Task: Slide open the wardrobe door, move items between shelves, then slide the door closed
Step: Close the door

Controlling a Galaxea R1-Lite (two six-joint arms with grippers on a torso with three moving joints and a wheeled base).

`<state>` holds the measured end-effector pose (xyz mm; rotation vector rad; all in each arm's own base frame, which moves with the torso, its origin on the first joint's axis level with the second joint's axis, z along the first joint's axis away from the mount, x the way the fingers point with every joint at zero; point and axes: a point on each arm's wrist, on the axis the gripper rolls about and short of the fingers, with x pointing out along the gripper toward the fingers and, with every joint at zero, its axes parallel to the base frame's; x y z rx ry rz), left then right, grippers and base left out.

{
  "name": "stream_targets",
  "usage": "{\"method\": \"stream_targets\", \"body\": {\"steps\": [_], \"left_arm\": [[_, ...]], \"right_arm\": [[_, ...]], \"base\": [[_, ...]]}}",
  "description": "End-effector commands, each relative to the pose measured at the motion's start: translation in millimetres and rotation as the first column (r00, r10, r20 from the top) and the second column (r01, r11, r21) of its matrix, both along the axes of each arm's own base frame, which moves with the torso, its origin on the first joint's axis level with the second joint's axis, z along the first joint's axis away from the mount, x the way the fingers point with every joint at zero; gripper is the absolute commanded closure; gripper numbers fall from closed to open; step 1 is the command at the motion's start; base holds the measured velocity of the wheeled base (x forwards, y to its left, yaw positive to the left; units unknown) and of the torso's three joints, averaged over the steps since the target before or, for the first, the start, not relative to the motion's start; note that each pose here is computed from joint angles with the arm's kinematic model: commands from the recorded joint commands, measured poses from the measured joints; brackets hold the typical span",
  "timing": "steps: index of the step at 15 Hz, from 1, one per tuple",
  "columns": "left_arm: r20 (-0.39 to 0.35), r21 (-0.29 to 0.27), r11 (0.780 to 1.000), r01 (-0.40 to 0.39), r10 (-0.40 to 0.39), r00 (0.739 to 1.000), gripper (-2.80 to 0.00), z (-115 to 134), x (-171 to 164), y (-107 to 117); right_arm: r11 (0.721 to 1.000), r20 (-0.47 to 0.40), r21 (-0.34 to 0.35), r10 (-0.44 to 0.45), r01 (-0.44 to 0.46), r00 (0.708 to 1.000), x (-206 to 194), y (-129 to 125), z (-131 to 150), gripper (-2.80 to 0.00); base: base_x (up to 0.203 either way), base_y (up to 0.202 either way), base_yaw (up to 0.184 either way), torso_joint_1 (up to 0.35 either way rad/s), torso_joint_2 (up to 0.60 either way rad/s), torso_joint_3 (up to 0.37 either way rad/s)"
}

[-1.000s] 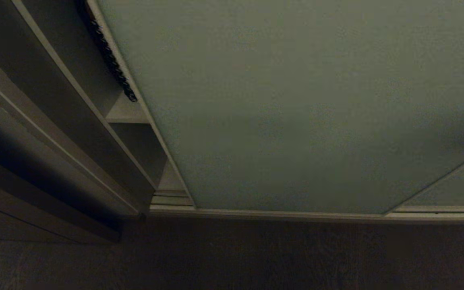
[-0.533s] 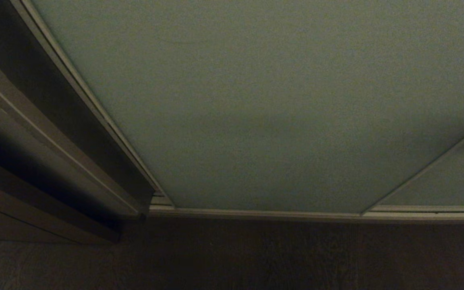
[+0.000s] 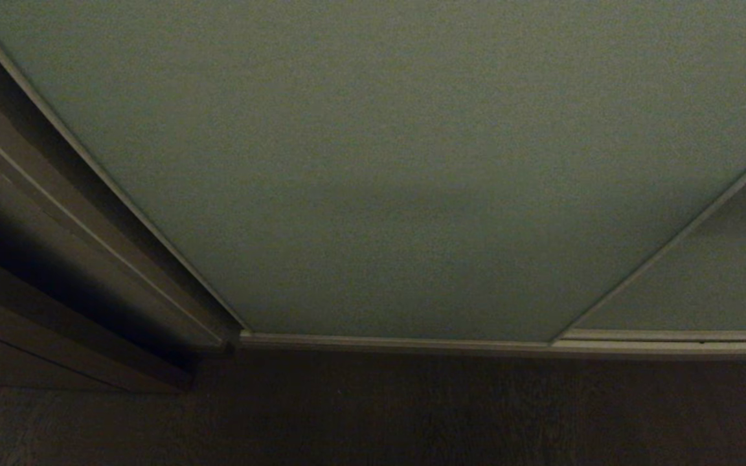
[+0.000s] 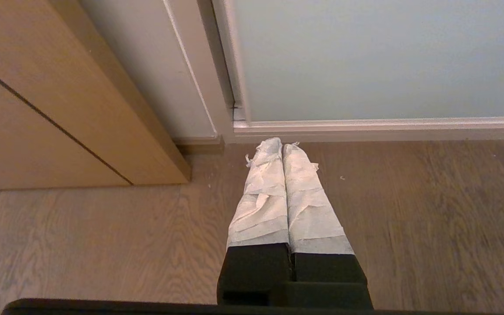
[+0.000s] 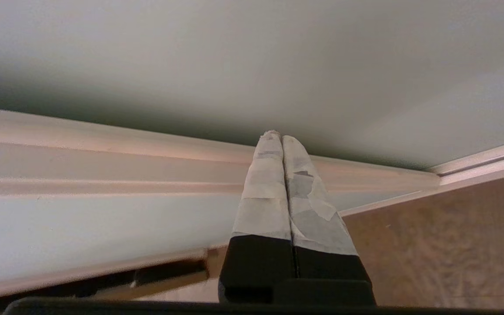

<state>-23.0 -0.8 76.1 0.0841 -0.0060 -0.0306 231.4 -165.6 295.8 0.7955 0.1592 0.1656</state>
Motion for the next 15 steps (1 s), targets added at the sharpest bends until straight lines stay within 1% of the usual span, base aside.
{"method": "stream_targets", "body": {"steps": [1,4,8,15], "left_arm": [[-0.003,0.0,1.0,0.0,0.0,1.0,0.0,0,0,0],[-0.003,0.0,1.0,0.0,0.0,1.0,0.0,0,0,0],[-0.002,0.0,1.0,0.0,0.0,1.0,0.0,0,0,0],[-0.002,0.0,1.0,0.0,0.0,1.0,0.0,0,0,0]], "right_arm": [[0.999,0.01,-0.004,0.037,-0.037,0.999,0,12,3,0.0],[0.999,0.006,0.0,0.051,-0.051,0.999,4,15,2,0.0],[0.995,0.004,0.002,0.095,-0.095,0.995,9,28,2,0.0],[0.994,0.003,-0.001,0.111,-0.111,0.994,16,34,1,0.0]], "base": [[0.0,0.0,0.0,0.0,0.0,0.0],[0.0,0.0,0.0,0.0,0.0,0.0],[0.0,0.0,0.0,0.0,0.0,0.0],[0.0,0.0,0.0,0.0,0.0,0.0]]}}
